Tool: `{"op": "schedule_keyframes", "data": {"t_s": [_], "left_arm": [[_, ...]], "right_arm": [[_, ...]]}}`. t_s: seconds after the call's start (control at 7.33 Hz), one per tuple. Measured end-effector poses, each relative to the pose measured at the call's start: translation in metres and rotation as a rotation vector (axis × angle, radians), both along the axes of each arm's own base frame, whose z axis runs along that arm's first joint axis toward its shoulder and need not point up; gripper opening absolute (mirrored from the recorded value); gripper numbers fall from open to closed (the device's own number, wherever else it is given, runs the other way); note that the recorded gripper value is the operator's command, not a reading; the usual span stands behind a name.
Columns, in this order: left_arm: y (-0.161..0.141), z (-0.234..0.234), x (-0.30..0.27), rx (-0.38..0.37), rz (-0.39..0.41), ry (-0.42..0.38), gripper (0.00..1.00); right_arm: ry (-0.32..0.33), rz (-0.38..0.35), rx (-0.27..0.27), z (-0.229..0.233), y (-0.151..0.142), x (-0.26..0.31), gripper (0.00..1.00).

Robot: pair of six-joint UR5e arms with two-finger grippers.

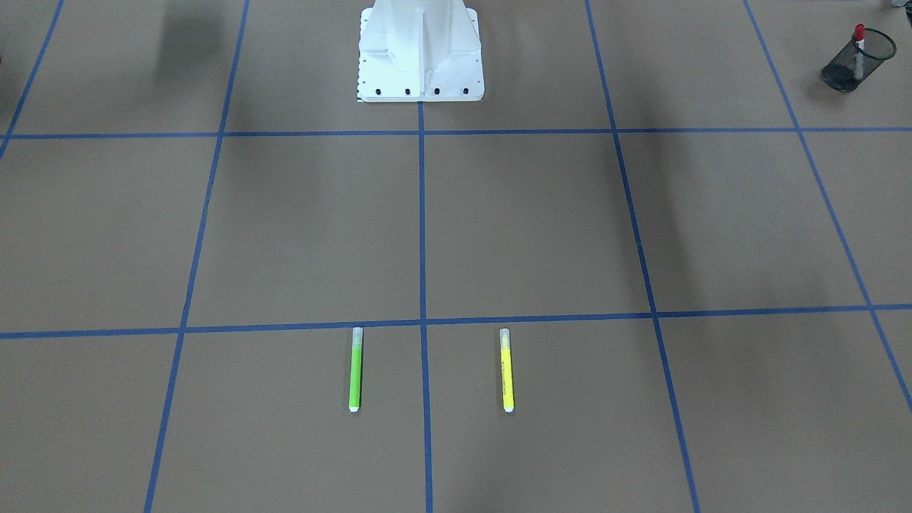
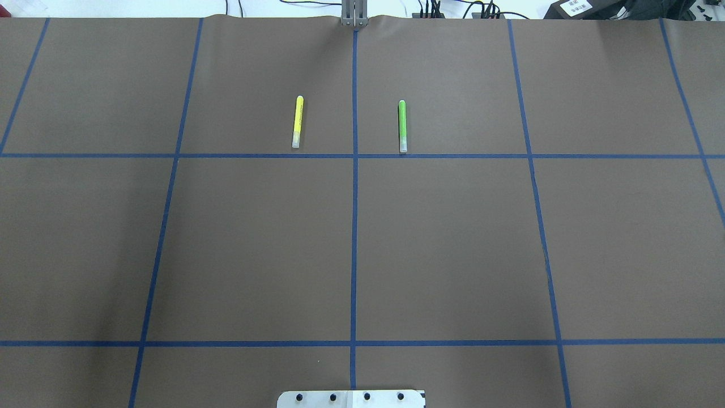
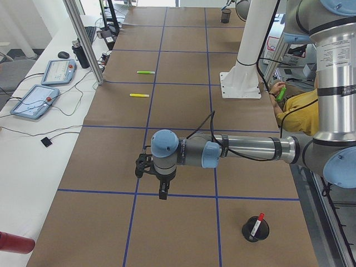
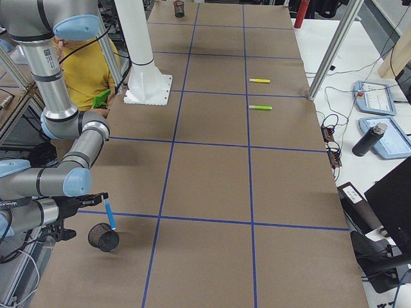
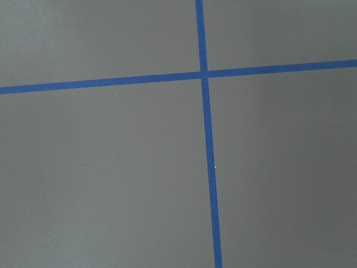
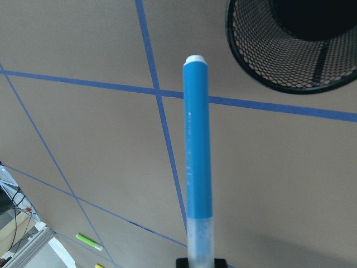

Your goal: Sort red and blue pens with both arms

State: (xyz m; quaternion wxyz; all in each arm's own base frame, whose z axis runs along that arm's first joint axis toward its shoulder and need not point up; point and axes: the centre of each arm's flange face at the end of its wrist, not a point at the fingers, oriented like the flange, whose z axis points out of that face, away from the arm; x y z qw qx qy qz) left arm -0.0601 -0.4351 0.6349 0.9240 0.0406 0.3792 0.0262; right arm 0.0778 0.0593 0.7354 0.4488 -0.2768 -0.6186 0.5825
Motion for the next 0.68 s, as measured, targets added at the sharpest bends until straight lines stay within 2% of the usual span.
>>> {"op": "schedule_keyframes", "data": {"t_s": [0.27,0.68], "left_arm": [[0.0,0.0,0.0,0.002,0.001,0.0,1.0],[0.0,-0.002,0.0,0.007,0.002,0.0,1.0]], "right_arm": [[0.005,-0.025,-0.003,0.0,0.006,0.0,0.0],[0.042,-0.101,-0.013,0.0,0.021,0.009,0.0]]}}
